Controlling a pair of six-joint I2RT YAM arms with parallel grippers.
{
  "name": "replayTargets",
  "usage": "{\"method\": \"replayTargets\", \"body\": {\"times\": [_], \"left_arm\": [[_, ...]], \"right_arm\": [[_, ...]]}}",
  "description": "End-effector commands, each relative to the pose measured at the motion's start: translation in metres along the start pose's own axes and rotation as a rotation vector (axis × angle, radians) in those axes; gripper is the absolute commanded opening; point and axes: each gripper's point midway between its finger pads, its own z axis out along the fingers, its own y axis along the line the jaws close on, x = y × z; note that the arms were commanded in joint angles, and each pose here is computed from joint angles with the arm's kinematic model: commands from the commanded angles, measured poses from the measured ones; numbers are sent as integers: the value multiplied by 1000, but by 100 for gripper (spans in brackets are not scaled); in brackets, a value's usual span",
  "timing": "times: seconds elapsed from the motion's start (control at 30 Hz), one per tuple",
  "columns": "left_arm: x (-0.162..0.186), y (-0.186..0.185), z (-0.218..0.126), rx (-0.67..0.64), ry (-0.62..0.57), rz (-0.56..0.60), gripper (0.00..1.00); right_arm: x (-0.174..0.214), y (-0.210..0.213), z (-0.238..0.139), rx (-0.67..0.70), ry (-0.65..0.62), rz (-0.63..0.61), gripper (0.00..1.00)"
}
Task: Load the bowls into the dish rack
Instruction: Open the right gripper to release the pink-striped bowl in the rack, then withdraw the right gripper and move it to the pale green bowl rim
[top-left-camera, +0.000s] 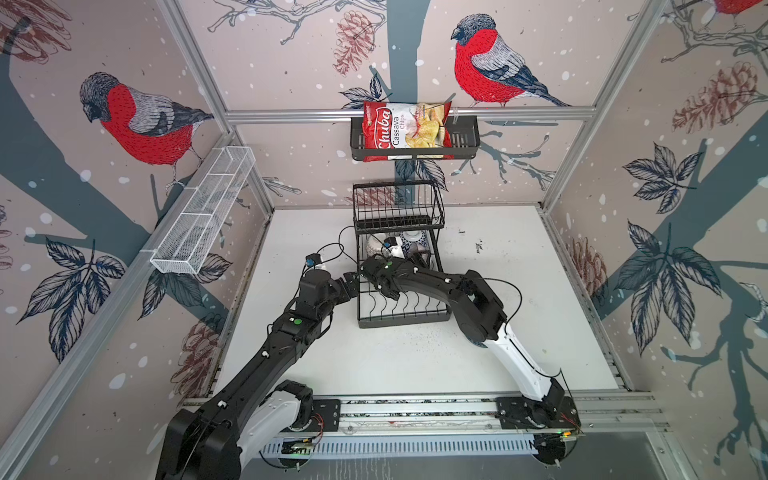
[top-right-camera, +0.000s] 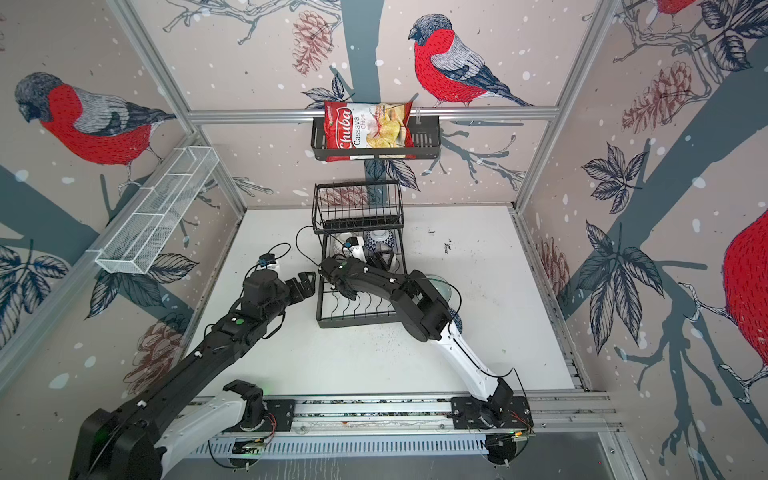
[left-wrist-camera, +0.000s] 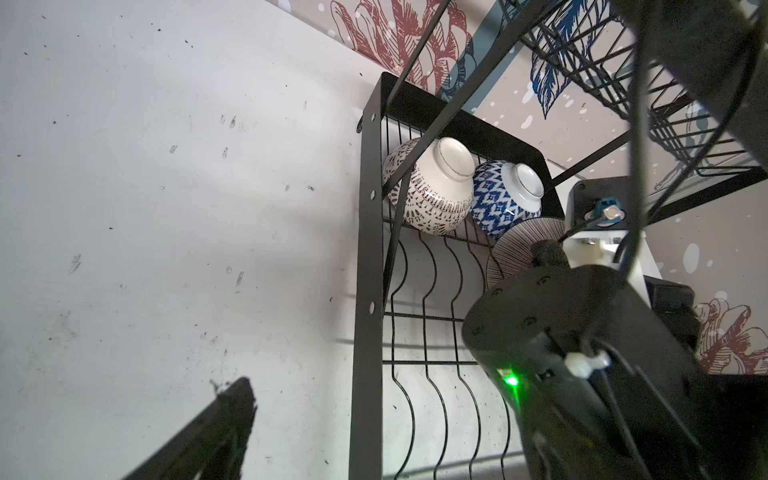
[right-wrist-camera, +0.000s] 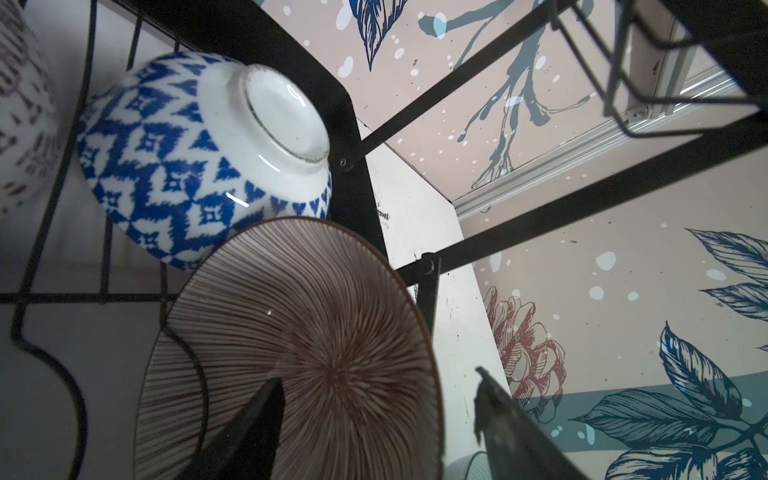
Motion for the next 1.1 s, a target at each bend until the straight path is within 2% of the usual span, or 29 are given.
{"method": "replayTargets", "body": {"times": [0.0, 0.33, 1.07], "left_arm": [[-10, -8, -1, 32, -34, 5, 96], [-10, -8, -1, 25, -29, 12, 96], [10, 3, 10, -24, 68, 21, 96]], "right_arm": [[-4, -4, -2, -22, 3, 34, 80], [-9, -4, -11, -142, 10, 95, 90], [-6, 4, -50, -424, -35, 185, 98]]}}
